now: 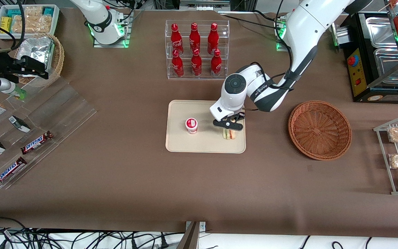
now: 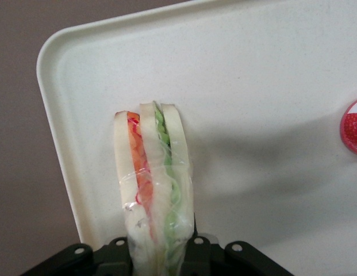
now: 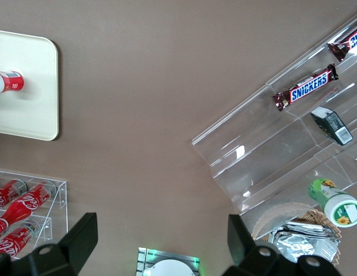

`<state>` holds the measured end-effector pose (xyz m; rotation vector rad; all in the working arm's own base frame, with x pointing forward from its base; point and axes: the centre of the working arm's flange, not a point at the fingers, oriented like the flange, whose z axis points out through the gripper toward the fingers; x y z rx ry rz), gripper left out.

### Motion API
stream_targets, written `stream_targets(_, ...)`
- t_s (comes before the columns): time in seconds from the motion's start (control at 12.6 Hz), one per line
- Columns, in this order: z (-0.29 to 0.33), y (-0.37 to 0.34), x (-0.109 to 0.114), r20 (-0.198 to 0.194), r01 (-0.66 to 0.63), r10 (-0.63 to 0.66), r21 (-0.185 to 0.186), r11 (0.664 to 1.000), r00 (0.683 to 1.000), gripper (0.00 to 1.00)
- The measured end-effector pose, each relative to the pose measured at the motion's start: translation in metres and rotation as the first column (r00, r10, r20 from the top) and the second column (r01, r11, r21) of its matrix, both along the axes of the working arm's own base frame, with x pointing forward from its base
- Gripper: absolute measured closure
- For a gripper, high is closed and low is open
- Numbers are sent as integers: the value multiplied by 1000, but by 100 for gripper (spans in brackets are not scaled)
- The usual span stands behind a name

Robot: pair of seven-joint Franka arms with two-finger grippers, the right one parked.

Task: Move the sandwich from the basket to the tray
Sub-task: 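Lower the sandwich onto the tray beside the red cup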

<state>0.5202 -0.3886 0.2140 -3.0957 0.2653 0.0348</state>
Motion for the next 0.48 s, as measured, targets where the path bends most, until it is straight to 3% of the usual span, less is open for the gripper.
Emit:
stream_targets(0.32,5,1,4,2,-63,63,12,998,998,21)
stream_targets(0.48,24,3,13,22,-87,87,21,996,996,1)
